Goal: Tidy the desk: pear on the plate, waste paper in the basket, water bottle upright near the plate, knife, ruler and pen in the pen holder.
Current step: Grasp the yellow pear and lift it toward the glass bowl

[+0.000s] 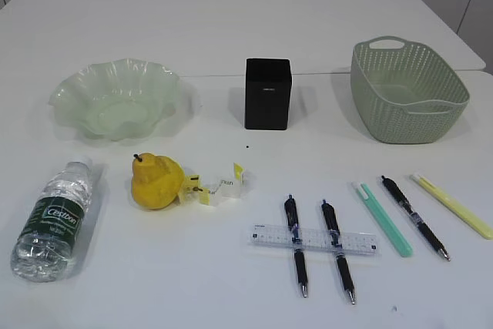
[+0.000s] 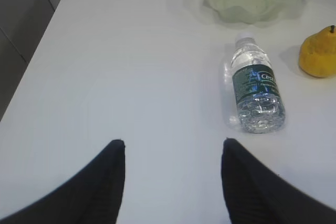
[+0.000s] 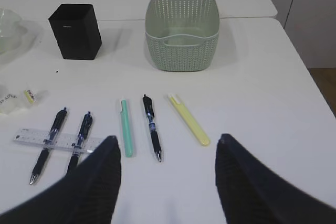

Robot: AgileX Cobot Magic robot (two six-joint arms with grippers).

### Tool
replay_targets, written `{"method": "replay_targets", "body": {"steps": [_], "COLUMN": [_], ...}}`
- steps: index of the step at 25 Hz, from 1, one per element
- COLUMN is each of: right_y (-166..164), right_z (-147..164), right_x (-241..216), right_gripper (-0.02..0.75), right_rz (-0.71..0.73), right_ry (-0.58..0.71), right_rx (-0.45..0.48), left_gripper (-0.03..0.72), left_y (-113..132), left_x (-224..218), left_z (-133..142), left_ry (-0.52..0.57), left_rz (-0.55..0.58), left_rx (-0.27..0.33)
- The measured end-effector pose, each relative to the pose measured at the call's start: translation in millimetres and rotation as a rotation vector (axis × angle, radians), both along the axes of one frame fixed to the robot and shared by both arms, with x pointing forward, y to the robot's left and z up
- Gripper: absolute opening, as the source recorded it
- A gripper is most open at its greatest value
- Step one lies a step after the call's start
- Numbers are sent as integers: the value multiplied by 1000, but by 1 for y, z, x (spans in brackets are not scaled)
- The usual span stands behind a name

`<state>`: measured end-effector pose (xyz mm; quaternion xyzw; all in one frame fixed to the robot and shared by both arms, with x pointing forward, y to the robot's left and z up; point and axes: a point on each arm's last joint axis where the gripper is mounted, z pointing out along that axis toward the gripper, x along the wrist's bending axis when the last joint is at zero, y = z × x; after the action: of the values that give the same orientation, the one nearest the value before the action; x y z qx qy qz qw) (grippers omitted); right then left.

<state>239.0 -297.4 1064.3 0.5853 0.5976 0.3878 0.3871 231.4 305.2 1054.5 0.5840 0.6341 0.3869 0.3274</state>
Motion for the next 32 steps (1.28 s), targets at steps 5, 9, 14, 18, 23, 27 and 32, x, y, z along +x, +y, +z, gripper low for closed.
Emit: {"method": "replay_targets", "body": {"steps": [5,9,14,18,23,27,32], "right_y": [0,1,3,3,5,11,15], "right_z": [8,5,4,2,10,22,19], "right_x": [35,61,79,86,105,128,153], "right_gripper": [418,417,417,417,417,417,417], "right_rz": [1,5,10,9,25,78,106], "right_ry": [47,137,163,180,233,309,418], "right_rx": [8,25,51,51,76,114,150], "left_gripper": [412,412,412,412,412,412,412], "left_y": [1,2,1,0,-3,-7,-15], "left_x": [11,30,56,66,75,89,116], "left_z": [5,15,13,13,18,34,51], "left_ry": [30,43,141,160,173,183,251], "left_rz": [-1,-6,-19,-37,-84,-145,-202], "left_rx": [-1,-4,-38,-49,-46,-32,-30]}}
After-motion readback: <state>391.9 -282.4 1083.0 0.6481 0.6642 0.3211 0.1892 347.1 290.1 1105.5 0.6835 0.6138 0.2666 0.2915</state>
